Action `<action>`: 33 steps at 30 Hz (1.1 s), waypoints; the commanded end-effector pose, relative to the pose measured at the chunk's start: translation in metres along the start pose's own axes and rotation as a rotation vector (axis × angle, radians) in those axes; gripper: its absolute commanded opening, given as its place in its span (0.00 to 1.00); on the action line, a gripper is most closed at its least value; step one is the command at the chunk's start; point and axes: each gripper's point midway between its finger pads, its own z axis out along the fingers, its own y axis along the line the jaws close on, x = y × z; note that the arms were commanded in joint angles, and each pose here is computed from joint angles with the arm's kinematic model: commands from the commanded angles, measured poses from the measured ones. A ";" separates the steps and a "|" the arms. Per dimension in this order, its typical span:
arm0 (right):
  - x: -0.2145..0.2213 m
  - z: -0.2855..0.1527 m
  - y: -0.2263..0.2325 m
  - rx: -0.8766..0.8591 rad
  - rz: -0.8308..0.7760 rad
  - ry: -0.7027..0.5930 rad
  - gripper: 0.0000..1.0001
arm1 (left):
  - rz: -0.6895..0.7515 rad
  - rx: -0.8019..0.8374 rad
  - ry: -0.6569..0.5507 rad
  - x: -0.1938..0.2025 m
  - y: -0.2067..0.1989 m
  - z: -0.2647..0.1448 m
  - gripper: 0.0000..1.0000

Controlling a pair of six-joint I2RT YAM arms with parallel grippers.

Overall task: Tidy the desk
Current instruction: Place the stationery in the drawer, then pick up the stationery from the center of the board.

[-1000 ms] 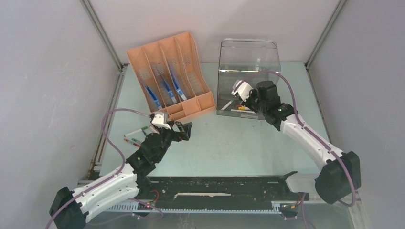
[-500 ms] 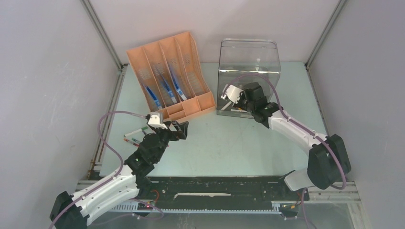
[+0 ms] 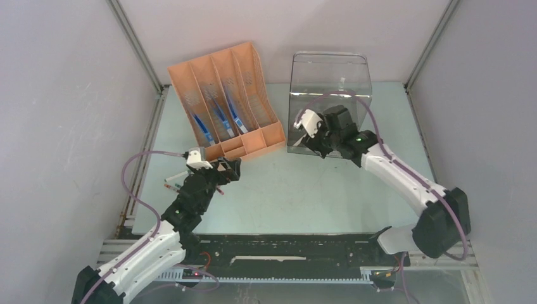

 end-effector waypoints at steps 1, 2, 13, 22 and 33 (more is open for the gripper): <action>-0.045 -0.062 0.030 -0.225 0.157 -0.209 0.68 | -0.097 -0.031 0.001 -0.007 0.011 0.000 0.98; -0.052 -0.074 0.042 -0.308 0.167 -0.261 0.68 | -0.117 -0.047 0.003 -0.007 0.016 0.001 0.97; -0.041 -0.086 0.071 -0.439 0.124 -0.257 0.71 | -0.327 -0.288 0.002 -0.012 0.078 0.002 0.94; -0.037 -0.079 0.075 -0.430 0.111 -0.235 0.72 | -0.488 -0.621 0.018 -0.020 0.149 -0.001 0.86; -0.033 -0.075 0.076 -0.429 0.113 -0.212 0.72 | -0.658 -1.018 0.220 -0.003 0.205 0.006 0.67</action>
